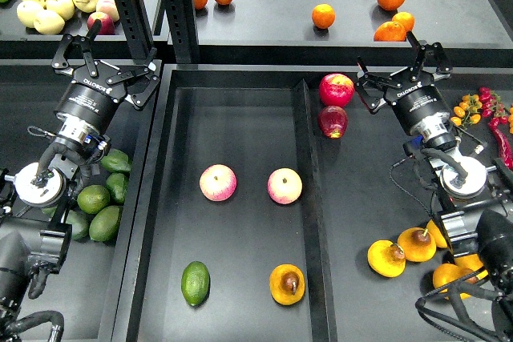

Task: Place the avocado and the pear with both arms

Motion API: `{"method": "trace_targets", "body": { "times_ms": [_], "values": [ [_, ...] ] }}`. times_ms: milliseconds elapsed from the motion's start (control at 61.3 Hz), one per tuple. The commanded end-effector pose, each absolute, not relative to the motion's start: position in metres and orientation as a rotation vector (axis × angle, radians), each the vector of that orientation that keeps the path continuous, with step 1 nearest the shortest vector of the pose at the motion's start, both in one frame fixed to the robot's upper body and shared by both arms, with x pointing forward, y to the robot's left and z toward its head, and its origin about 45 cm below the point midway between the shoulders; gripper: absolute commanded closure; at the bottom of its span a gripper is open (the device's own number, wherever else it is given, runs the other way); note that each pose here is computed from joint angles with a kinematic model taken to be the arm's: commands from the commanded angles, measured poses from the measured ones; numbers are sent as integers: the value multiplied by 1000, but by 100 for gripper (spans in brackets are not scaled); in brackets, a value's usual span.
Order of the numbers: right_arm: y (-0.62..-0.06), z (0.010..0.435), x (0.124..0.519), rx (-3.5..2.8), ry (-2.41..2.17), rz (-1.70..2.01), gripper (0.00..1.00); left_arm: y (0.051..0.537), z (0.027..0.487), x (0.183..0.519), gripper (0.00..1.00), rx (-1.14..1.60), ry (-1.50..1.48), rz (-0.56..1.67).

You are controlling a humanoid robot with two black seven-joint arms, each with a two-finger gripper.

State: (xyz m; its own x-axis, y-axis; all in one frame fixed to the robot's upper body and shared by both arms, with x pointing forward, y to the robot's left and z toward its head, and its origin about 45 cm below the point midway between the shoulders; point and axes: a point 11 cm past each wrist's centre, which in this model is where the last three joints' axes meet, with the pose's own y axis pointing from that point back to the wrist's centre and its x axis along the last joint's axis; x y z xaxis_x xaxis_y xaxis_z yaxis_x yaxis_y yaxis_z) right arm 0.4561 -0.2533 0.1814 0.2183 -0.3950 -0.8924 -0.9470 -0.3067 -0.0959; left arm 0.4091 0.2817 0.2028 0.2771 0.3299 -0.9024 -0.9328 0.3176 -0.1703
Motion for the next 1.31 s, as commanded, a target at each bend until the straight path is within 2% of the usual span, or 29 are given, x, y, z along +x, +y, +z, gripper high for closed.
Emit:
{"method": "trace_targets", "body": {
  "times_ms": [0,196,294,408,735,1028,1290],
  "values": [
    [-253,181,456,-1822,1244,1045,1,279,199,408,1,-808,911,986],
    [-254,181,456,-1820,1245,1046,1,255,188,408,4,-647,991,895],
    [-254,181,456,-1818,1245,1046,1,202,172,408,6,-431,1039,788],
    [-254,182,457,-1818,1244,1045,1,228,170,413,7,-213,986,808],
    [-257,183,457,-1803,1244,1040,1,242,172,413,8,272,835,761],
    [-258,182,457,-1798,1247,1041,1,238,189,417,8,498,718,703],
    [-259,181,457,-1796,1251,1045,1,229,167,391,7,671,698,611]
  ]
}}
